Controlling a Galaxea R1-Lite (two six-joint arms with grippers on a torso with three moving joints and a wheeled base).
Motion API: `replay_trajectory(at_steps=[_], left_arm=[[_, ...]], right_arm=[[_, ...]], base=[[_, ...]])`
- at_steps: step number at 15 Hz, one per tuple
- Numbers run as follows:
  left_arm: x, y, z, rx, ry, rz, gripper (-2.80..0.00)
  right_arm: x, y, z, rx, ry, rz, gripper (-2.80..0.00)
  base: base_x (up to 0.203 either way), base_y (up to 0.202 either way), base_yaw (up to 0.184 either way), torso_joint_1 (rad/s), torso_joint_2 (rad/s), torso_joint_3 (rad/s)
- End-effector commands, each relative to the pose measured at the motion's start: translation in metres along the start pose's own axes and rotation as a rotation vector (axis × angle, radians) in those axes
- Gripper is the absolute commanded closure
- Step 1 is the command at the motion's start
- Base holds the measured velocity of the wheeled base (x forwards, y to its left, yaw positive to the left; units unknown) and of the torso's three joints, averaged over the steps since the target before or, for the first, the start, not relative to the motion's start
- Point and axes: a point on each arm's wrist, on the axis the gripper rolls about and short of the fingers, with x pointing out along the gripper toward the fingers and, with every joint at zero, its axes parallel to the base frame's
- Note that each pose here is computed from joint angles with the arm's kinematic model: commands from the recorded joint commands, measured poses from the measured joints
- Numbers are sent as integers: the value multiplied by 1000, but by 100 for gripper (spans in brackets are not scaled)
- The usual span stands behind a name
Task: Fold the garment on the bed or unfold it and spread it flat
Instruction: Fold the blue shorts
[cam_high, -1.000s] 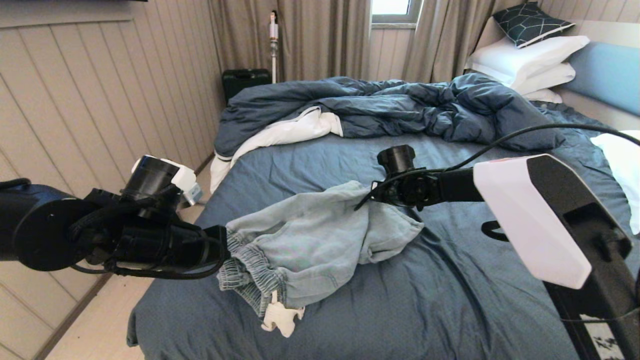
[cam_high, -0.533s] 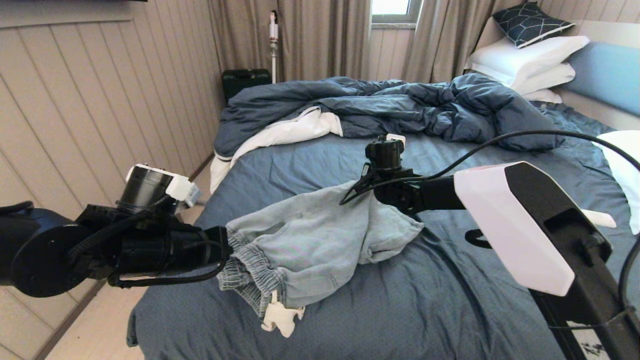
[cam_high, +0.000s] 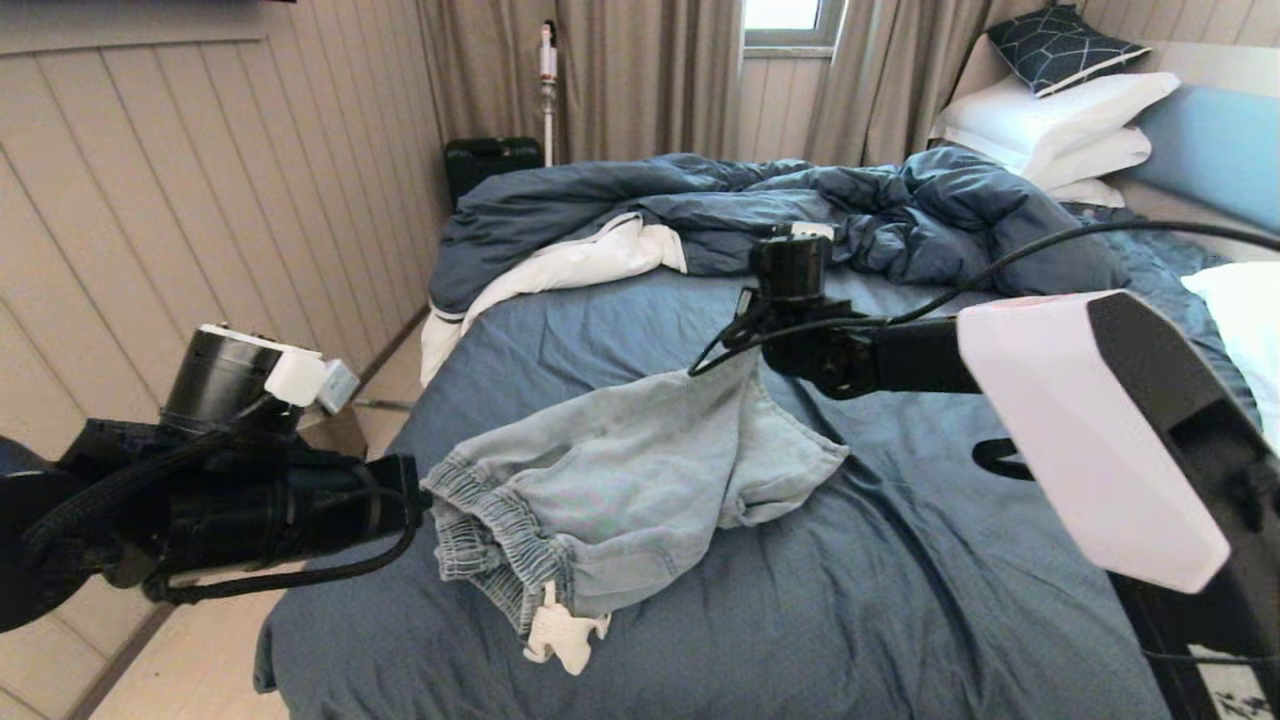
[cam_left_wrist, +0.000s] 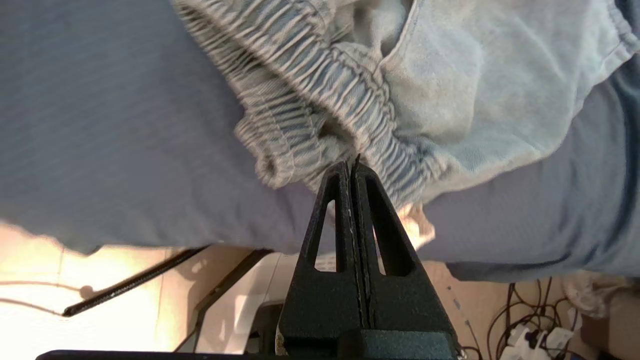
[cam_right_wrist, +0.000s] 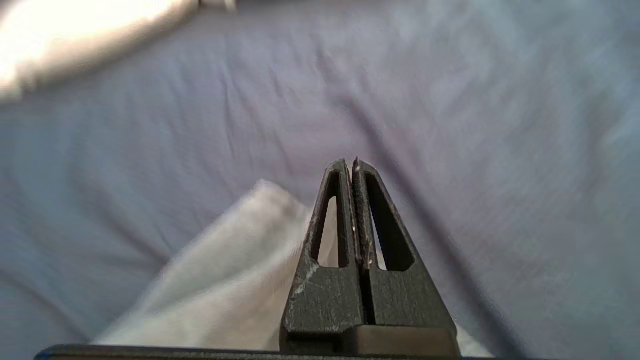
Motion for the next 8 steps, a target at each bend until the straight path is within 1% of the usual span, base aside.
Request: replay_trajectory(at_steps=[1, 2, 5, 6, 7, 8], left_arm=[[-28, -1, 1, -4, -42, -22, 0], [-37, 0, 0, -4, -55, -27, 0], [-49, 2, -4, -10, -52, -19, 0], [-56, 3, -5, -16, -56, -16, 0], [-57, 3, -5, -19, -58, -6, 0], [-65, 5, -6, -23, -79, 15, 0]], right_arm=[[-30, -9, 61, 57, -72, 16, 0], [-40, -13, 71, 63, -74, 15, 0], [-56, -26, 80, 62, -50, 11, 0], [-66, -32, 88, 68, -50, 17, 0], [-71, -36, 89, 64, -36, 31, 0], [-82, -40, 91, 52, -3, 79, 0]], base=[[0, 0, 0, 0, 0, 0], [0, 0, 0, 0, 0, 0], [0, 0, 0, 0, 0, 0], [0, 0, 0, 0, 0, 0], [0, 0, 0, 0, 0, 0], [0, 0, 0, 0, 0, 0]])
